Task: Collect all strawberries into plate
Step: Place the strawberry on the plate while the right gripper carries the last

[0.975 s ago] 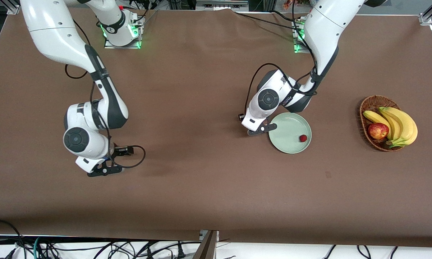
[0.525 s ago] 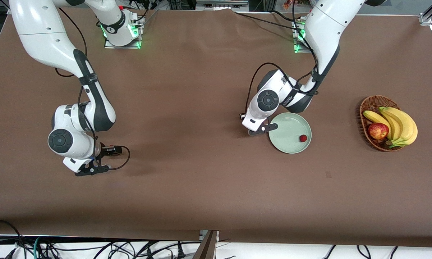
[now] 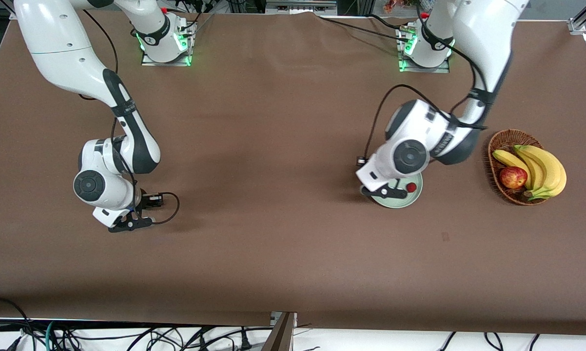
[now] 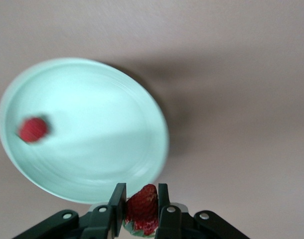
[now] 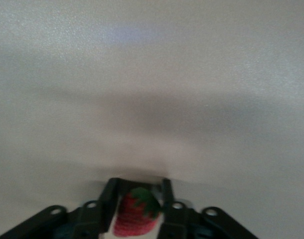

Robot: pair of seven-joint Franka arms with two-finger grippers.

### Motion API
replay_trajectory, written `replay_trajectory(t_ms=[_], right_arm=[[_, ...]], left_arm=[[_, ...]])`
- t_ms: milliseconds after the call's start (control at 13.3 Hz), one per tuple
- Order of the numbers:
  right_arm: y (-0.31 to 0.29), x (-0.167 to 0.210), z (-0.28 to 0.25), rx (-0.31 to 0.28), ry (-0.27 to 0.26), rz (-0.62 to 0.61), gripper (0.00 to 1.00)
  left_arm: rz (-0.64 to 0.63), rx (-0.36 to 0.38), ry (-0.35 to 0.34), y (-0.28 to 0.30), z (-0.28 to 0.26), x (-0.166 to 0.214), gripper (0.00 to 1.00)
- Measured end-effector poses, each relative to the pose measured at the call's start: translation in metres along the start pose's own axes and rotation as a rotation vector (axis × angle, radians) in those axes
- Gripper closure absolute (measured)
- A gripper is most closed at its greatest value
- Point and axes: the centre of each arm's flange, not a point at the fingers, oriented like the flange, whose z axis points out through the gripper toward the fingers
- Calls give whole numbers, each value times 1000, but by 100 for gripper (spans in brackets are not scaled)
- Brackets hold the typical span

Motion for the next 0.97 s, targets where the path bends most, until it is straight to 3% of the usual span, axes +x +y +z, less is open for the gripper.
replay_trajectory(t_ms=[225,525,750,975], right_arm=[[1,-2,-3,3,-13,3,67],[-26,4,-33,69,5,11,67],[-93,19,-66,171,51,86,67],[-201,27,-89,218,72,206,67]], left_arm=[[220,-34,-6,-65,7,8,70],[310,-55,1,-76,30,18,70],[319,-58,-1,-70,31,19,44],[317,-56,-5,-71,23,17,15]])
